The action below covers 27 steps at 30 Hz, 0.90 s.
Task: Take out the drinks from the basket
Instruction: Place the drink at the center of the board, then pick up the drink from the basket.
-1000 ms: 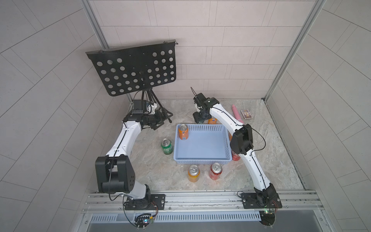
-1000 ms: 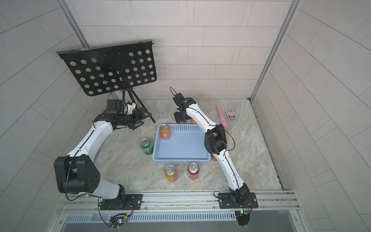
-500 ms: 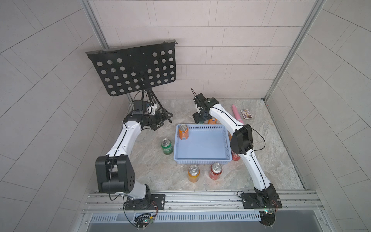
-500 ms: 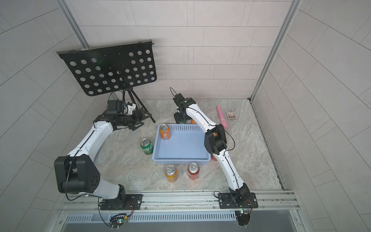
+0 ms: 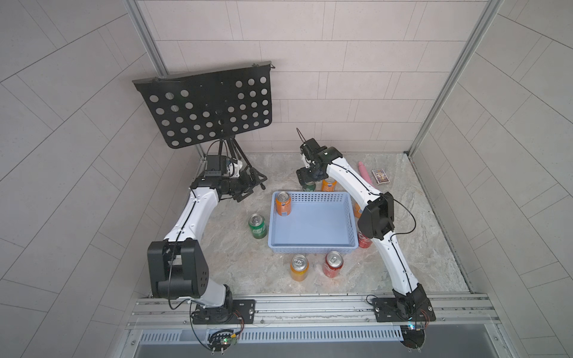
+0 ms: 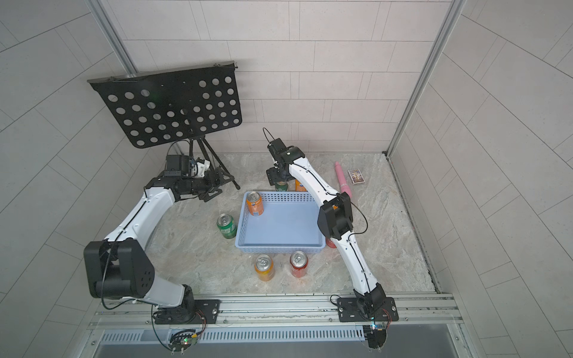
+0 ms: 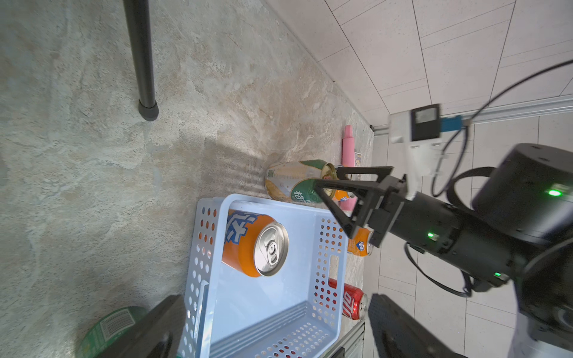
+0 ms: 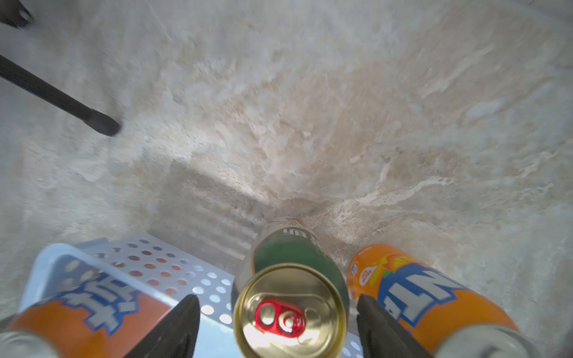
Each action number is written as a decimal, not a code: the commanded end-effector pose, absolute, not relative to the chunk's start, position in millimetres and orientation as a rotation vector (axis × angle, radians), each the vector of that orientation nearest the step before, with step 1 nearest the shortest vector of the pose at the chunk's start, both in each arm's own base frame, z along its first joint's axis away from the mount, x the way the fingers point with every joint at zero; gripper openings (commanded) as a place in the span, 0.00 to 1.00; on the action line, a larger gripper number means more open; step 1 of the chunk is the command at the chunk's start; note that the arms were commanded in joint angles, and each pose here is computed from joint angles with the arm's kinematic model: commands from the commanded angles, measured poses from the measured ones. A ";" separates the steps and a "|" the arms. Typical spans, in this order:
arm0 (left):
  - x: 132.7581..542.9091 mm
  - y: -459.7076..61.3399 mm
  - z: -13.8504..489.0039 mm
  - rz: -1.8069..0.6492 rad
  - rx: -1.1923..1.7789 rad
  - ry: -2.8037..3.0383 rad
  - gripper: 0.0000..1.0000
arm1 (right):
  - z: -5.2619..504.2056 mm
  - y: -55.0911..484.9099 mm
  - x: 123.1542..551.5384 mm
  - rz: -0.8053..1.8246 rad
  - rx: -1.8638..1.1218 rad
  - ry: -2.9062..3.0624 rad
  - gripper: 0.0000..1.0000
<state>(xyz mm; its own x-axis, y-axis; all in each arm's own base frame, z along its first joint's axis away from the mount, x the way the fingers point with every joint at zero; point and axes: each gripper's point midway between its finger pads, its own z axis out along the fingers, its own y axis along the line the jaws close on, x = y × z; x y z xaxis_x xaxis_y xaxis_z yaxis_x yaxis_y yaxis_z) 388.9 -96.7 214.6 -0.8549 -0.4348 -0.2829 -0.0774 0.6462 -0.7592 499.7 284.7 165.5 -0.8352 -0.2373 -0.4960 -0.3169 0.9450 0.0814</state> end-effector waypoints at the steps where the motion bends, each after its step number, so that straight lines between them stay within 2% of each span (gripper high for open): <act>1: 386.7 -96.5 219.5 -1.061 -0.359 2.408 1.00 | 262.6 289.0 491.9 0.345 -0.345 2.404 0.84; 6: 382.2 -91.8 221.0 -1.003 -0.350 2.422 1.00 | 295.1 299.5 466.6 0.406 -0.411 2.342 0.84; 10: 376.1 -75.6 224.2 -0.843 -0.353 2.436 1.00 | 288.8 320.6 437.1 0.428 -0.522 2.360 0.84; 15: 365.2 -39.4 224.6 -0.590 -0.445 2.427 1.00 | 245.5 350.1 409.9 0.401 -0.664 2.436 0.84; 17: 362.1 -29.1 226.3 -0.561 -0.492 2.386 1.00 | 227.6 356.2 407.2 0.364 -0.686 2.463 0.84; 27: 363.0 -35.5 222.2 -0.656 -0.497 2.373 1.00 | 164.1 379.2 407.2 0.257 -0.756 2.536 0.85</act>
<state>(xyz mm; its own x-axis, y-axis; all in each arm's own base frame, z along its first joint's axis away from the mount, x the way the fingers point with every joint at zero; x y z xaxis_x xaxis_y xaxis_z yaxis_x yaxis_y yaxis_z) 360.9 -32.4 225.4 -0.7236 -0.4922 -0.4838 -0.1887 0.8154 -0.5473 404.0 379.3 159.8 -0.7486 -0.4573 -0.4800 -0.5559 0.8275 0.0787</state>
